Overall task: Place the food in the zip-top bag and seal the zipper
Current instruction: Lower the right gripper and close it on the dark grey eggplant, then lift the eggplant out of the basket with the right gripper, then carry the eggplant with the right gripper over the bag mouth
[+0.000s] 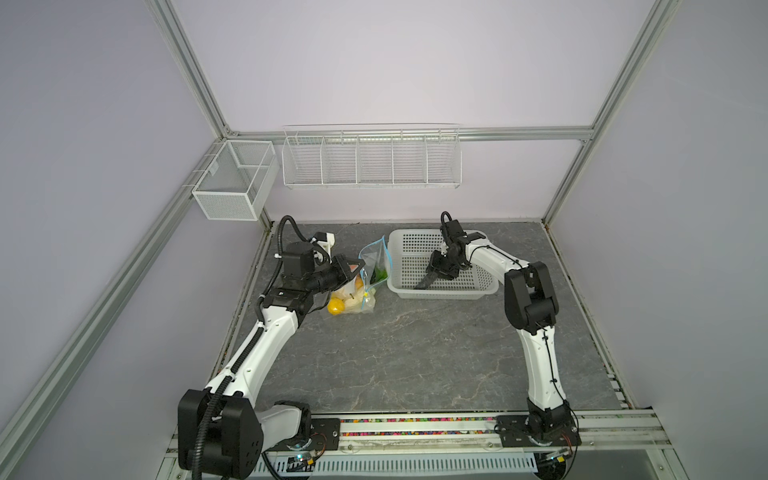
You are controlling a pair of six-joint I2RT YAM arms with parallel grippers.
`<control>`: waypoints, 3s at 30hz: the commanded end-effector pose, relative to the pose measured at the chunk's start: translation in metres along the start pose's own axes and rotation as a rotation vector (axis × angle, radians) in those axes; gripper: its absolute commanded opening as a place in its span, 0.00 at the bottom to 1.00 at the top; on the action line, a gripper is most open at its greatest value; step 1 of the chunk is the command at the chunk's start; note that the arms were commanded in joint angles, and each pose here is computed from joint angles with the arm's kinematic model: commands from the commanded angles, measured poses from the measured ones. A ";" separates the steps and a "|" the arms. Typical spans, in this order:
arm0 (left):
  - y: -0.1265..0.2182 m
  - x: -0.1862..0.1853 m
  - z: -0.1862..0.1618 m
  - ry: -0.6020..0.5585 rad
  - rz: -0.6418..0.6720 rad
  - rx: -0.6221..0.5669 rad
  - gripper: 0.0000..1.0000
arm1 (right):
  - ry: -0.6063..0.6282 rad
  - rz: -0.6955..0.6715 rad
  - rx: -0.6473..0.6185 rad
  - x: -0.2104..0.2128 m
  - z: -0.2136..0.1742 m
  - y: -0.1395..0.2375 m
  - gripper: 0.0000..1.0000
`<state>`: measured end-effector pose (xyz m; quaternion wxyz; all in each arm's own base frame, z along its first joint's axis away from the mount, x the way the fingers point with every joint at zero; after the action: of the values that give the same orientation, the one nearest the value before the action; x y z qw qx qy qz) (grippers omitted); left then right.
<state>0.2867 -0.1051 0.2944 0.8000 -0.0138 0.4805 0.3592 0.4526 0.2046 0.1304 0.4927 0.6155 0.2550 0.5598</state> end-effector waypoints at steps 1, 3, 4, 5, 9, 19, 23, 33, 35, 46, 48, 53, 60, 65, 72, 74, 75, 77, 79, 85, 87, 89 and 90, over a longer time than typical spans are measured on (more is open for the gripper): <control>0.002 0.001 0.002 -0.015 -0.001 -0.019 0.00 | -0.017 -0.025 0.016 -0.008 0.003 -0.012 0.48; 0.002 0.000 0.003 -0.015 -0.002 -0.020 0.00 | -0.022 -0.018 0.013 -0.008 0.005 -0.012 0.46; 0.002 0.001 0.003 -0.017 -0.001 -0.022 0.00 | -0.023 -0.014 0.011 -0.007 0.006 -0.011 0.46; 0.002 0.001 0.003 -0.016 -0.001 -0.020 0.00 | -0.024 -0.008 0.010 -0.006 0.007 -0.011 0.46; 0.002 0.001 0.002 -0.013 0.000 -0.018 0.00 | -0.038 0.022 0.009 -0.005 0.012 -0.011 0.46; 0.001 0.004 0.002 -0.007 0.010 -0.018 0.00 | -0.110 0.116 0.018 -0.007 0.023 -0.007 0.38; 0.001 0.003 0.003 -0.008 0.009 -0.021 0.00 | -0.124 0.161 -0.013 -0.008 0.029 0.002 0.34; 0.004 0.003 0.002 -0.004 0.028 -0.038 0.00 | -0.118 0.201 -0.125 -0.007 0.041 0.030 0.33; 0.003 0.003 0.003 -0.003 0.026 -0.035 0.00 | -0.110 0.202 -0.151 -0.008 0.043 0.038 0.32; 0.002 0.001 0.008 0.005 0.032 -0.037 0.00 | -0.077 0.245 -0.227 -0.012 0.046 0.065 0.32; 0.002 0.001 0.009 0.006 0.033 -0.038 0.00 | -0.062 0.243 -0.250 -0.012 0.045 0.074 0.32; 0.000 -0.001 0.012 0.003 0.036 -0.037 0.00 | -0.024 0.228 -0.342 -0.014 0.040 0.106 0.32; 0.001 -0.004 0.016 -0.001 0.048 -0.033 0.00 | 0.050 0.233 -0.506 -0.006 0.020 0.162 0.31; 0.002 -0.007 0.018 -0.002 0.045 -0.036 0.00 | 0.164 0.262 -0.641 0.022 -0.006 0.213 0.31; 0.004 -0.012 0.022 -0.010 0.047 -0.039 0.00 | 0.363 0.395 -0.773 0.086 -0.050 0.261 0.31; 0.005 -0.013 0.022 -0.013 0.044 -0.037 0.00 | 0.413 0.433 -0.795 0.102 -0.061 0.267 0.31; 0.005 -0.013 0.022 -0.014 0.043 -0.039 0.00 | 0.440 0.449 -0.804 0.111 -0.067 0.269 0.31; 0.005 -0.013 0.022 -0.014 0.043 -0.038 0.00 | 0.486 0.479 -0.821 0.125 -0.078 0.272 0.31; 0.005 -0.013 0.022 -0.013 0.042 -0.037 0.00 | 0.526 0.510 -0.835 0.138 -0.088 0.272 0.31; 0.004 -0.015 0.024 -0.018 0.030 -0.037 0.00 | 0.618 0.577 -0.820 0.172 -0.114 0.256 0.31; 0.005 -0.016 0.024 -0.020 0.027 -0.039 0.00 | 0.654 0.573 -0.809 0.183 -0.122 0.247 0.32; 0.006 -0.018 0.024 -0.025 0.028 -0.039 0.00 | 0.683 0.563 -0.803 0.191 -0.129 0.237 0.32; 0.006 -0.017 0.024 -0.025 0.029 -0.038 0.00 | 0.696 0.550 -0.804 0.195 -0.130 0.231 0.32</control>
<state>0.2945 -0.1025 0.3089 0.7884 -0.0099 0.4824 0.3817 0.3203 0.3111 0.4130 0.4059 0.2343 -0.0074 0.8834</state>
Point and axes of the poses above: each gripper's point midway between its finger pads, its own y axis back along the fingers, its own x axis along the line the jaws close on, z = x × y, the point moved 10 cm from there along y, back along the fingers, and after that the axes turned 5 degrees about -y, right-handed, at the moved point
